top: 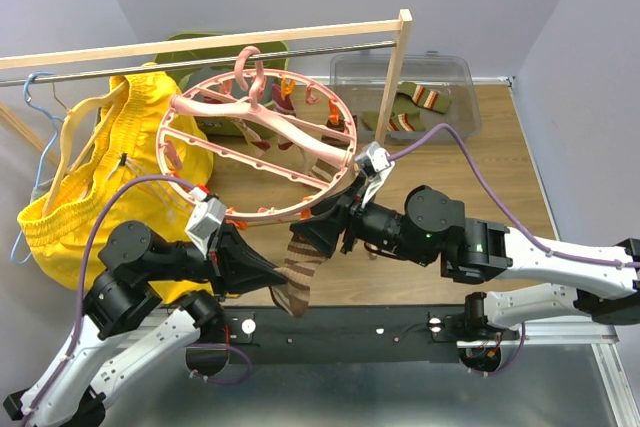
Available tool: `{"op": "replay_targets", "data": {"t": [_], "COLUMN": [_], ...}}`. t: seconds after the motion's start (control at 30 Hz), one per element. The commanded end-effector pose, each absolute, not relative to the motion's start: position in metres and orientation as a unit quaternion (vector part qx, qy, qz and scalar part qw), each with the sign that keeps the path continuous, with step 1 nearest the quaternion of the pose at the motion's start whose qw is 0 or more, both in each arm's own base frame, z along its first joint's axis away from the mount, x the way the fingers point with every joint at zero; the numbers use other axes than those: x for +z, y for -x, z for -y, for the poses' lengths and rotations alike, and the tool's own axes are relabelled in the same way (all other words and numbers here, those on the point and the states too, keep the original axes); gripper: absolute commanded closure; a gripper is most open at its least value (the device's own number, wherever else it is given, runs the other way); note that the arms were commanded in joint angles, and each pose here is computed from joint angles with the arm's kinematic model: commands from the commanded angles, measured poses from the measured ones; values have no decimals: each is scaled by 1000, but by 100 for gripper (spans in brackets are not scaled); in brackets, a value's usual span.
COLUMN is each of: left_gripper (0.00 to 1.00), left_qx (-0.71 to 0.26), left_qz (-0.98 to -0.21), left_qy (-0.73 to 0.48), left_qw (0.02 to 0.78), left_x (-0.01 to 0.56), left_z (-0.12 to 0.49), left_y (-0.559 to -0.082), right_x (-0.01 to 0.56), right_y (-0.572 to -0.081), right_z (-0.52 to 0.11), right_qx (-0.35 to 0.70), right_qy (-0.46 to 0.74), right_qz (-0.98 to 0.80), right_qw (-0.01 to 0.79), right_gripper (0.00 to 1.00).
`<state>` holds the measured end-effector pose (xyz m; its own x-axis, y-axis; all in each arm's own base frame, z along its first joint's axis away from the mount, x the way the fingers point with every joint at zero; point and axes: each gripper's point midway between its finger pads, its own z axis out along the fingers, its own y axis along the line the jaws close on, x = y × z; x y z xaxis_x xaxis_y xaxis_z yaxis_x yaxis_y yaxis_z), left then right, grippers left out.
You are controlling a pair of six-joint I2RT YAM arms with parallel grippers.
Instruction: Remove the socks clipped to the hanger
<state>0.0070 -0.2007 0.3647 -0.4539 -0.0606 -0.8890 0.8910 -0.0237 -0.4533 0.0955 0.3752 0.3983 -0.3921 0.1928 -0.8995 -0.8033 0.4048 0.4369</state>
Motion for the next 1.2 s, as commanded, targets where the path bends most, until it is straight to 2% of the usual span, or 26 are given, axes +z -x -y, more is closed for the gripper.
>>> {"op": "replay_targets", "data": {"t": [0.0,0.2,0.23,0.33,0.37,0.4,0.53,0.57,0.6,0.63,0.67,0.7,0.73,0.77,0.87,0.9,1.17], "left_gripper": [100,100,100,100,100,100,100,100,100,100,100,100,100,100,100,100,100], "left_qx": [-631,-630,-630,-631,-631,-631,-629,-628,-624,-623,-622,-622,-621,-620,-621,-621,-616], "left_qz": [-567,-566,-567,-568,-568,-569,-571,-572,-574,-574,-574,-572,-572,-571,-570,-569,-581], "left_qy": [-369,-368,-367,-364,-365,-365,-373,-375,-377,-378,-379,-380,-379,-378,-377,-377,-371], "left_qw": [380,385,384,383,381,380,373,373,373,374,374,377,380,382,384,384,382], "left_x": [368,368,367,365,365,364,360,360,359,360,361,363,364,366,365,364,363], "left_z": [197,195,196,195,195,194,194,195,194,195,195,196,196,196,197,197,199], "left_y": [3,4,3,4,5,5,7,7,7,6,5,5,4,3,1,1,-3], "right_x": [405,409,408,407,403,402,394,393,391,389,383,383,381,374,368,371,371], "right_y": [-94,-96,-98,-100,-101,-101,-101,-101,-101,-101,-100,-100,-98,-96,-83,-79,-30], "right_z": [-383,-379,-376,-370,-369,-368,-362,-361,-361,-362,-362,-361,-361,-359,-356,-351,-347], "right_qx": [507,509,505,502,499,500,496,496,496,494,485,485,483,476,494,506,597], "right_qy": [224,210,206,196,195,191,183,182,180,181,186,185,186,193,211,214,283], "right_qz": [-662,-662,-664,-669,-673,-676,-684,-685,-688,-692,-701,-705,-709,-718,-716,-708,-646], "right_qw": [505,508,511,511,510,508,503,501,498,495,489,484,479,469,446,444,382], "right_gripper": [39,57,66,84,95,99,99,97,89,76,50,40,33,21,2,0,0]}}
